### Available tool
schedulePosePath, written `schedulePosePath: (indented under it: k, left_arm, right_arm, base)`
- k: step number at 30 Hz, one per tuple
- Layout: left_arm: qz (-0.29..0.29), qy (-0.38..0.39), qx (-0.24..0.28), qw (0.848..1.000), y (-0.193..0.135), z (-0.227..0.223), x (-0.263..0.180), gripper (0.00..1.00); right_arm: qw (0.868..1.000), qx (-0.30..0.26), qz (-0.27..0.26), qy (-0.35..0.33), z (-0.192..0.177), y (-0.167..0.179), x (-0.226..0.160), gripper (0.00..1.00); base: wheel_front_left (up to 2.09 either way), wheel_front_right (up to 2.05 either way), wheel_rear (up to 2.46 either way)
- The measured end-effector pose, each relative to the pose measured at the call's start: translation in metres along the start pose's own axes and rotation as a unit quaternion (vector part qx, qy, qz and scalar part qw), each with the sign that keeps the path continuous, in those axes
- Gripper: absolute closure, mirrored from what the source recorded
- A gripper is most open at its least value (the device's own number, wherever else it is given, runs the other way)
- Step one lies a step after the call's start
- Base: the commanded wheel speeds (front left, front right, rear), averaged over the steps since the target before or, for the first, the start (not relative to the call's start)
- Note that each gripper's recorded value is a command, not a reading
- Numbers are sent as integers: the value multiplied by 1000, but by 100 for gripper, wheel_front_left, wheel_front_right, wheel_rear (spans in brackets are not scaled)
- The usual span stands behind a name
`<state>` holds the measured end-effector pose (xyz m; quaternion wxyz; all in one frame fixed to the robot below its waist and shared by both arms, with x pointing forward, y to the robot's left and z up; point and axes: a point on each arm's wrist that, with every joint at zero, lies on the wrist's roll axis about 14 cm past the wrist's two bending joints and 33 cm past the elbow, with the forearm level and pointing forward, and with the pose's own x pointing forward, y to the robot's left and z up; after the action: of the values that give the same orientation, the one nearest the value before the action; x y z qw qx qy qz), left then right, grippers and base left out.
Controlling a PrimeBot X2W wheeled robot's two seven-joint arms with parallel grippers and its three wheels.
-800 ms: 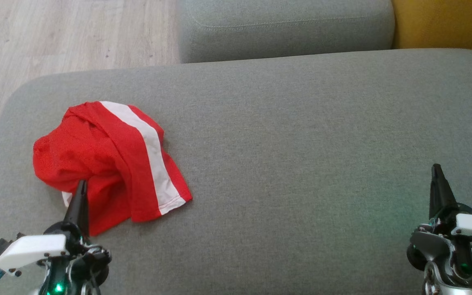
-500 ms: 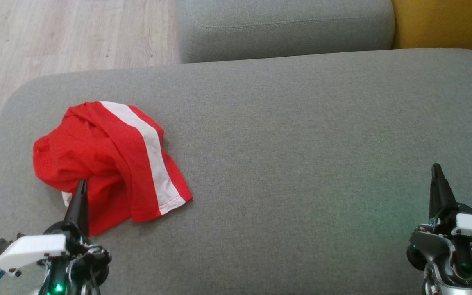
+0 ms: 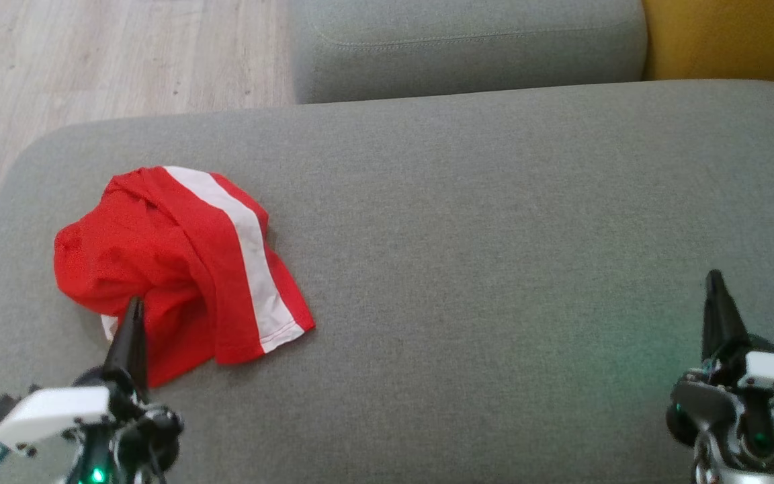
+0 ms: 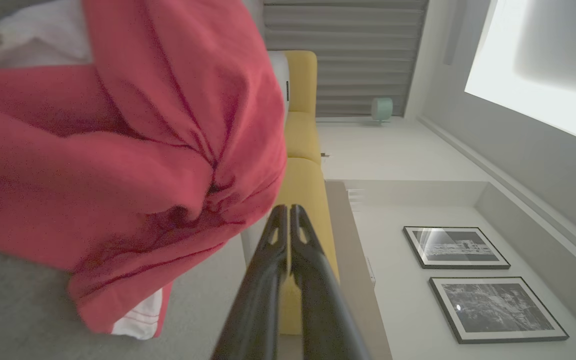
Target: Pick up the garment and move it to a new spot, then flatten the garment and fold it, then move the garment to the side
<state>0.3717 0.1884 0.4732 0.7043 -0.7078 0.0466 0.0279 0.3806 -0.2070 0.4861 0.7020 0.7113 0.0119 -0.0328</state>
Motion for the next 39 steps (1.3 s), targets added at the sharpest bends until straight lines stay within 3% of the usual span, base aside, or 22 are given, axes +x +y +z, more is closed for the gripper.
schedulePosePath:
  k: [7, 21, 32, 39]
  left_arm:
    - [68, -5, -11, 998, 45, -2, -21, 0]
    - [55, -22, 22, 998, 36, 4, -19, 0]
    - [27, -56, 71, 996, 16, 23, -15, 0]
    - [2, -69, 110, 992, -3, 29, -10, 0]
  right_arm:
    - [998, 4, -61, -3, 0, -41, -19, 0]
    - [997, -53, -56, -10, 2, -36, -17, 0]
    - [988, -152, -31, -3, -3, -18, -9, 0]
    - [974, -226, -5, -1, -6, -1, -5, 0]
  base:
    - [0, 0, 0]
    - [0, 0, 0]
    - [0, 0, 0]
    - [0, 0, 0]
